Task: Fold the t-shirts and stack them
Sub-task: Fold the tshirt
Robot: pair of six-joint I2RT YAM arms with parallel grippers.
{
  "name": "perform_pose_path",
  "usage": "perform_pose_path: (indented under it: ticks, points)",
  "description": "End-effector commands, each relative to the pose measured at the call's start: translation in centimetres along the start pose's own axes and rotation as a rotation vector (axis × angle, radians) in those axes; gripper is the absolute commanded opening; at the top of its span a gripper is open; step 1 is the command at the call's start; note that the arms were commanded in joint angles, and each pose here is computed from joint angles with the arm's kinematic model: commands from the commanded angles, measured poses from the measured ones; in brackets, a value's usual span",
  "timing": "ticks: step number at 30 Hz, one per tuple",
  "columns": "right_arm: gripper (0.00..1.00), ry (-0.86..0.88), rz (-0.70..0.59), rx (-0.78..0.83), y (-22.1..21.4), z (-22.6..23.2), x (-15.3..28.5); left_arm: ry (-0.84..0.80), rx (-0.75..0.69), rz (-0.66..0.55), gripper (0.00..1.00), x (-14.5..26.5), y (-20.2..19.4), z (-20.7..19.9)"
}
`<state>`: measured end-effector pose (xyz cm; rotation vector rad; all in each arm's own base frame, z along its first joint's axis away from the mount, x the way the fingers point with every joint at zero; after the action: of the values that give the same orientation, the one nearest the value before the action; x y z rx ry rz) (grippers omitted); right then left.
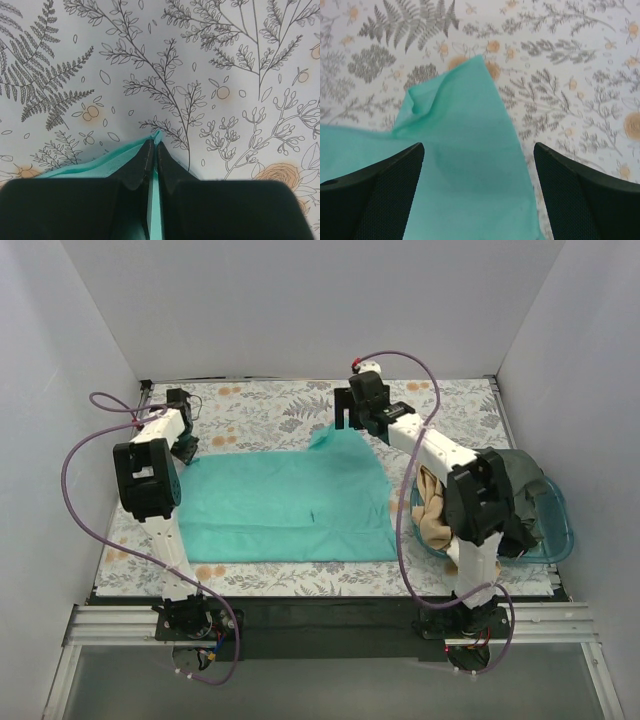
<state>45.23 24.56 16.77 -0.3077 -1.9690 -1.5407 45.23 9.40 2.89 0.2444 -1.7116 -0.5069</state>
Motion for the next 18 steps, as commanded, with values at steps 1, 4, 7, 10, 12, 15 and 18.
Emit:
perform_pose_path:
  ticks: [1, 4, 7, 10, 12, 15, 18]
  points:
    - [0.96, -0.027, 0.023, 0.021, 0.4, 0.9, -4.6, 0.026, -0.017, 0.047, 0.00, 0.6, -0.9, 1.7]
    - [0.95, -0.064, -0.012, 0.037, 2.7, 1.3, -8.3, 0.013, -0.016, 0.052, 0.00, 0.6, -1.0, 1.4]
    - [0.95, -0.108, -0.041, 0.048, 3.8, 1.3, -11.1, 0.016, -0.016, 0.048, 0.00, 0.6, -1.0, 1.5]
    - [0.95, -0.133, -0.039, 0.068, 3.3, 1.4, -13.2, 0.018, -0.022, 0.039, 0.00, 0.6, -0.8, 1.6]
    - [0.95, -0.143, -0.033, 0.076, 2.8, 1.3, -14.0, 0.013, -0.027, 0.036, 0.00, 0.7, -0.7, 1.5]
    - [0.93, -0.150, 0.003, 0.094, 0.9, 1.5, -15.2, 0.013, -0.028, 0.026, 0.00, 0.8, -0.5, 1.6]
    - [0.90, -0.152, 0.032, 0.122, -0.6, 1.7, -16.1, 0.011, -0.030, 0.027, 0.00, 0.7, -0.6, 1.7]
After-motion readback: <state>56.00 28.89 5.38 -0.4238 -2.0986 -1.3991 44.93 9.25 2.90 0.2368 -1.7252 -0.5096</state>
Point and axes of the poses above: each gripper's point midway between its finger pads, its own x axis back along the fingers, its own z axis along the line the jaws close on, y = z × x, the point moved 1 cm from there along x, back along the fingers, and after that the axes turned 15 degrees about x, right-handed, at the moved point
